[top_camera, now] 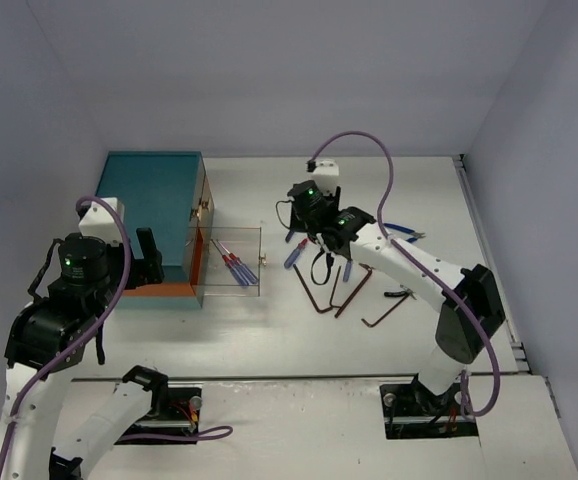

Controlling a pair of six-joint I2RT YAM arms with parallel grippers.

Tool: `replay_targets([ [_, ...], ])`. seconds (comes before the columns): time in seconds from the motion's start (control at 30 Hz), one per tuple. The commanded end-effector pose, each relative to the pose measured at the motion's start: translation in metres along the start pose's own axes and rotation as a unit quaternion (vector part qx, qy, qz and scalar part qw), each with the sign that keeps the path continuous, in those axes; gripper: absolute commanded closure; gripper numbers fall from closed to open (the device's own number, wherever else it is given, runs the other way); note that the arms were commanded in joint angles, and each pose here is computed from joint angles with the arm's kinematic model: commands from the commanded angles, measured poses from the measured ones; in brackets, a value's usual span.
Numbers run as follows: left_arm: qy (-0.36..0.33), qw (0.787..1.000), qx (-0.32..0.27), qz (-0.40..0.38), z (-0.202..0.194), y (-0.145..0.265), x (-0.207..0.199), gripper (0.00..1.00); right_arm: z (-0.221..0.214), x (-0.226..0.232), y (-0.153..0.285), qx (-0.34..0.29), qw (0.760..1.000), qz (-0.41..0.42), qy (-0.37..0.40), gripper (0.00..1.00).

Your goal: Sort the tools into containers

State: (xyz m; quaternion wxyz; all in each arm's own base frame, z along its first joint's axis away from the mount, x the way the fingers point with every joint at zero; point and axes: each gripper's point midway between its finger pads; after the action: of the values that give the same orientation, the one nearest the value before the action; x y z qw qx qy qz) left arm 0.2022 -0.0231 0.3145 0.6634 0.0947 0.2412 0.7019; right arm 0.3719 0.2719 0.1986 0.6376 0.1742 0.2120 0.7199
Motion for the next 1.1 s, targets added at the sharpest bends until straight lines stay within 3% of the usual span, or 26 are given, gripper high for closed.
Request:
replay_targets([
  [0.0,0.006,1.000,-0.013,-0.009,0.010,-0.002,-0.006,0.19,-0.013,-0.029,-0.026,0.007,0.994,-0.066,-0.085,0.51],
  [0.37,0.005,1.000,-0.011,-0.008,0.006,-0.002,-0.005,0.19,-0.063,-0.008,-0.089,0.074,0.989,-0.078,-0.101,0.53],
  [0.7,0.000,1.000,-0.008,-0.003,0.003,-0.003,-0.002,0.19,-0.104,0.001,-0.116,0.115,0.983,-0.090,-0.108,0.59],
  [0.93,-0.002,1.000,-0.006,-0.004,0.001,-0.004,-0.002,0.19,-0.122,0.001,-0.123,0.133,0.981,-0.095,-0.107,0.66],
  [1.07,-0.003,1.000,-0.008,-0.003,0.003,-0.003,-0.002,0.19,-0.125,-0.001,-0.122,0.136,0.980,-0.097,-0.110,0.77],
])
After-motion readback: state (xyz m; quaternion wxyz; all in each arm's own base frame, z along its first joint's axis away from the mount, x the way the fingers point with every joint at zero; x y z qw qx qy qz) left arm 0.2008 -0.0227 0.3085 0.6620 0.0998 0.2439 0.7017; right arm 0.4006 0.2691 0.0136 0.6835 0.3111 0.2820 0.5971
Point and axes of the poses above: each gripper's point midway between its finger pads, its own y axis back along the fingers, its own x axis along the line the jaws close on, z = x × y, and after that the axes turned 8 degrees about y, right-handed
